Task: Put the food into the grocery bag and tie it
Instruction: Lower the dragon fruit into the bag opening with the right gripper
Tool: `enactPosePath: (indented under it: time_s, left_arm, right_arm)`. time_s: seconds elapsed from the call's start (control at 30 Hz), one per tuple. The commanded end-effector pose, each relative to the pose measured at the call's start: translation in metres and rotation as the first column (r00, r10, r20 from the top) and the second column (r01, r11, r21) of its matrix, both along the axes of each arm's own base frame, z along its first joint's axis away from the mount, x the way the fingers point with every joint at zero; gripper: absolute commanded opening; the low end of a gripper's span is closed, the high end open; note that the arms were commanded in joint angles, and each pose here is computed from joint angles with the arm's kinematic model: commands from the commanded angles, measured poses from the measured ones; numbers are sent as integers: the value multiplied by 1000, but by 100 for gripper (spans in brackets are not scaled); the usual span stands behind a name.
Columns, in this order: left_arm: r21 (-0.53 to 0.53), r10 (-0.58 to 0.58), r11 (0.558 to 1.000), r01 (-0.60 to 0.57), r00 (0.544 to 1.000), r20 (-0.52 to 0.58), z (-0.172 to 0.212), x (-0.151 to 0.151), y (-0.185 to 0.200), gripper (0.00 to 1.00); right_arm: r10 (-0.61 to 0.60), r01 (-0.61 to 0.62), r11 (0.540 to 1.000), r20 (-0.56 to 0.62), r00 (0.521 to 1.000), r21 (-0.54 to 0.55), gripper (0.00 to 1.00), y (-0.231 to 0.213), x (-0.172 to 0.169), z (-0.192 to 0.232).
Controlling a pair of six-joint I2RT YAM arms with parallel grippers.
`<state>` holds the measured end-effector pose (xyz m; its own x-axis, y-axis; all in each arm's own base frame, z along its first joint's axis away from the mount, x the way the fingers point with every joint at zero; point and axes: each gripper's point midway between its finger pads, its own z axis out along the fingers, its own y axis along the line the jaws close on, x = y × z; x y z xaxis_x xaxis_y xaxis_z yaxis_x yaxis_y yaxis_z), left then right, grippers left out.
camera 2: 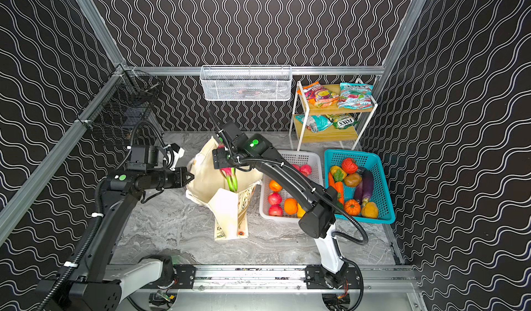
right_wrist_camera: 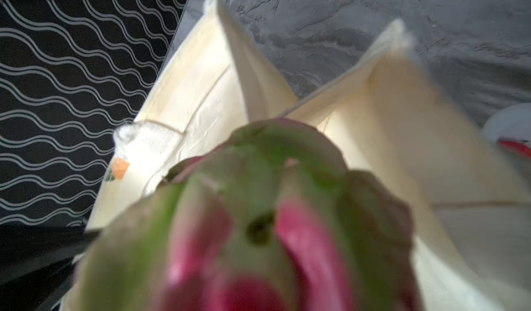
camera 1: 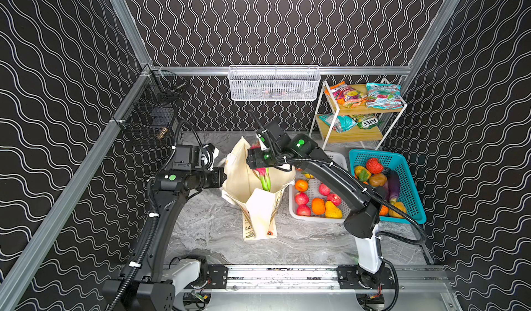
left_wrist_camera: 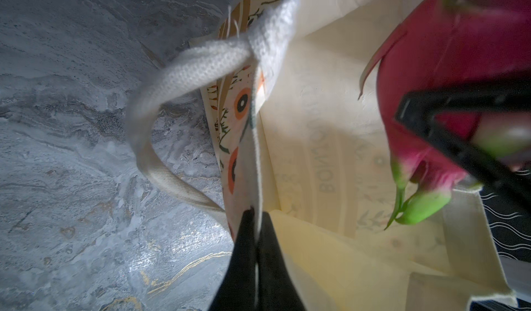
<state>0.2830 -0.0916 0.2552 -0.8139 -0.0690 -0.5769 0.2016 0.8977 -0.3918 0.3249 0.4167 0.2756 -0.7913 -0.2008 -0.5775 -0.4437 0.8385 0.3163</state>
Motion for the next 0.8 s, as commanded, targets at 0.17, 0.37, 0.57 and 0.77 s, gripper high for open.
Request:
enactPosePath:
  time_s: [0.17, 0.37, 0.57, 0.77]
  left_arm:
    - [-13, 3, 1000, -3, 1000, 16, 2, 4, -1, 0]
    - [-17, 6, 1000, -6, 1000, 26, 6, 6, -1, 0]
    - [-24, 10, 1000, -9, 999, 31, 8, 7, -2, 0]
    - [-32, 15, 999, -14, 999, 38, 11, 9, -2, 0]
  right_arm:
    - [115, -121, 989, -66, 991, -82, 80, 9, -32, -42]
    - [120, -131, 986, -104, 987, -108, 80, 10, -34, -65]
    - [124, -140, 981, -126, 984, -130, 80, 13, -33, -82]
    - [152, -181, 968, -171, 974, -173, 80, 11, -45, -101]
